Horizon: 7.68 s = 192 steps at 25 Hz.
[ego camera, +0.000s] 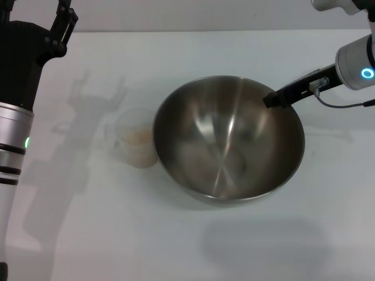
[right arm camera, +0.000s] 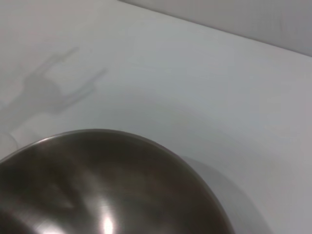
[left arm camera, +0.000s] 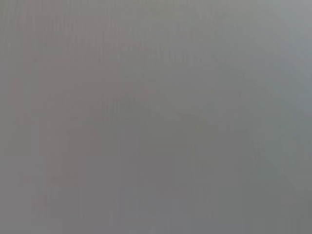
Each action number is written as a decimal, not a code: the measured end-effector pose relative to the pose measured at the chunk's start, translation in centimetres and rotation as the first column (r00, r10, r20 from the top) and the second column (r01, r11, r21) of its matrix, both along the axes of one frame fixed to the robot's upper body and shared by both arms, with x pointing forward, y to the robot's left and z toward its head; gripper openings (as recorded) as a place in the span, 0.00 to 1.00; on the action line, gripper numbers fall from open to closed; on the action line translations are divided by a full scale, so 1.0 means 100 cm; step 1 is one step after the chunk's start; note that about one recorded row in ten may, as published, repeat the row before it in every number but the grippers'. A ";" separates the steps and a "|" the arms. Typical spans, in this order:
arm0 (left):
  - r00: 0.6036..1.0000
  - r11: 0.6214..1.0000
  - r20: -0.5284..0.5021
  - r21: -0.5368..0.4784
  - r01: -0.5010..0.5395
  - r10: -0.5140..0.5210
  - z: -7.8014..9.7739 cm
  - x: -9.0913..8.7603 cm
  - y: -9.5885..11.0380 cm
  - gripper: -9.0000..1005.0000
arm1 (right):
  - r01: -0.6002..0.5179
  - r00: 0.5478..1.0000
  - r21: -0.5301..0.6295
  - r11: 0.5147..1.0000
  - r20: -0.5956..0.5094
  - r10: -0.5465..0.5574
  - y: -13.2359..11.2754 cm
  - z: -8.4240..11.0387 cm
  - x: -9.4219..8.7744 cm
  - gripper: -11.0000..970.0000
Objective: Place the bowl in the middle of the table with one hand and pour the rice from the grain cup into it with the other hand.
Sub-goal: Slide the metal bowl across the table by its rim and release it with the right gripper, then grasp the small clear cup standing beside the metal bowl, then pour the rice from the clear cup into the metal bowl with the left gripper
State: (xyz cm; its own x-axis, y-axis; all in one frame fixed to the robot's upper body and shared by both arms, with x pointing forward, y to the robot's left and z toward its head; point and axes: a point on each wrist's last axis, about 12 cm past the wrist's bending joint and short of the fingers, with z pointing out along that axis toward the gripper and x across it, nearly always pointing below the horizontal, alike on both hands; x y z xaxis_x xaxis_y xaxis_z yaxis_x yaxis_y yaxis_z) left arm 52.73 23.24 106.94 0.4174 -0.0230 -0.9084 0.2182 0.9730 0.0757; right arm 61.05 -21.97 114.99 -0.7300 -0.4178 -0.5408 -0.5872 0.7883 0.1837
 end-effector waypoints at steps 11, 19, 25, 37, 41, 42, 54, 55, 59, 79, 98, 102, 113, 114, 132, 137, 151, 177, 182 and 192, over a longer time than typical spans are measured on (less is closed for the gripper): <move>1.000 1.000 0.002 -0.001 -0.003 0.003 0.000 -0.001 0.001 0.82 | -0.018 0.992 -0.049 0.999 0.122 0.024 0.006 0.028 0.005 0.36; 1.000 1.000 -0.003 -0.002 -0.012 0.012 -0.002 -0.004 0.004 0.81 | -0.039 0.950 -0.074 0.996 0.305 0.060 0.020 0.054 0.013 0.45; 1.000 1.000 -0.006 -0.003 -0.016 0.016 -0.003 -0.005 0.004 0.81 | 0.013 0.807 -0.158 0.987 0.585 0.083 0.030 0.056 0.017 0.45; 1.000 1.000 -0.006 -0.004 -0.011 0.011 -0.003 -0.005 0.004 0.81 | 0.116 0.213 0.010 0.993 0.977 -0.035 0.041 0.012 -0.028 0.45; 1.000 1.000 -0.015 -0.009 -0.011 0.011 -0.004 -0.005 0.004 0.81 | 0.047 -0.019 0.249 0.967 0.969 -0.248 0.017 -0.023 -0.060 0.45; 1.000 1.000 -0.015 -0.009 -0.011 0.011 -0.004 -0.005 0.004 0.81 | 0.047 -0.019 0.249 0.967 0.969 -0.248 0.017 -0.023 -0.060 0.45; 0.997 0.999 -0.063 -0.011 -0.046 0.045 -0.017 -0.024 0.014 0.81 | 0.118 0.106 0.625 0.772 0.765 -0.635 -0.089 -0.082 -0.095 0.45; 0.996 0.999 -0.072 -0.011 -0.053 0.052 -0.020 -0.027 0.016 0.81 | 0.136 0.123 0.639 0.757 0.747 -0.653 -0.097 -0.085 -0.097 0.45; 0.993 0.998 -0.099 -0.008 -0.069 0.068 -0.027 -0.037 0.021 0.81 | 0.224 0.129 0.666 0.711 0.703 -0.699 -0.118 -0.092 -0.098 0.55; 0.964 0.994 -0.262 0.081 0.077 -0.053 -0.064 -0.094 0.017 0.81 | 0.371 0.045 0.608 0.701 0.743 -0.668 -0.121 -0.089 -0.074 0.75; 0.902 0.980 -0.419 0.118 0.161 -0.098 -0.083 -0.092 0.003 0.81 | 0.375 0.046 0.602 0.705 0.747 -0.663 -0.121 -0.088 -0.071 0.75; 0.894 0.976 -0.436 0.133 0.172 -0.098 -0.084 -0.088 0.002 0.81 | 0.376 0.046 0.602 0.704 0.747 -0.663 -0.121 -0.088 -0.072 0.75; 0.882 0.971 -0.465 0.164 0.173 -0.078 -0.087 -0.078 0.004 0.81 | 0.379 0.047 0.603 0.702 0.745 -0.666 -0.120 -0.090 -0.073 0.75; 0.882 0.971 -0.465 0.164 0.173 -0.078 -0.087 -0.078 0.004 0.81 | 0.379 0.047 0.603 0.702 0.745 -0.666 -0.120 -0.090 -0.073 0.75; 0.882 0.969 -0.467 0.187 0.160 -0.055 -0.083 -0.056 0.005 0.81 | 0.376 0.054 0.603 0.704 0.744 -0.666 -0.117 -0.089 -0.069 0.75; 0.883 0.971 -0.466 0.185 0.150 -0.048 -0.082 -0.054 0.005 0.81 | 0.381 0.063 0.602 0.702 0.741 -0.669 -0.117 -0.089 -0.067 0.75; 0.885 0.969 -0.462 0.189 0.159 -0.055 -0.081 -0.053 0.004 0.34 | 0.378 0.063 0.604 0.701 0.739 -0.671 -0.115 -0.089 -0.066 0.75; 1.000 0.858 -0.008 0.513 0.019 -0.017 -0.036 -0.035 -0.018 0.04 | 0.384 0.064 0.600 0.702 0.741 -0.668 -0.117 -0.090 -0.068 0.75; 0.976 0.649 0.197 0.755 -0.089 -0.095 -0.028 -0.034 -0.041 0.04 | 0.378 0.059 0.601 0.704 0.743 -0.667 -0.118 -0.088 -0.067 0.75; 0.825 0.213 0.463 0.885 -0.413 -0.325 -0.029 -0.044 -0.067 0.04 | 0.385 0.050 0.569 0.727 0.773 -0.632 -0.117 -0.086 -0.066 0.75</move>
State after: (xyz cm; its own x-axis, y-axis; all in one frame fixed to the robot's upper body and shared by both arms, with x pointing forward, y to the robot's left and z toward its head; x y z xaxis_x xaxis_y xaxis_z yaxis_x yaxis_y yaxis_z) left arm 48.34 16.58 104.05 0.7050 0.6962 0.1352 -0.2511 0.0667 0.9657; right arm 54.49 -33.64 106.35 0.3014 0.0120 -0.9534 0.1051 0.9934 0.0457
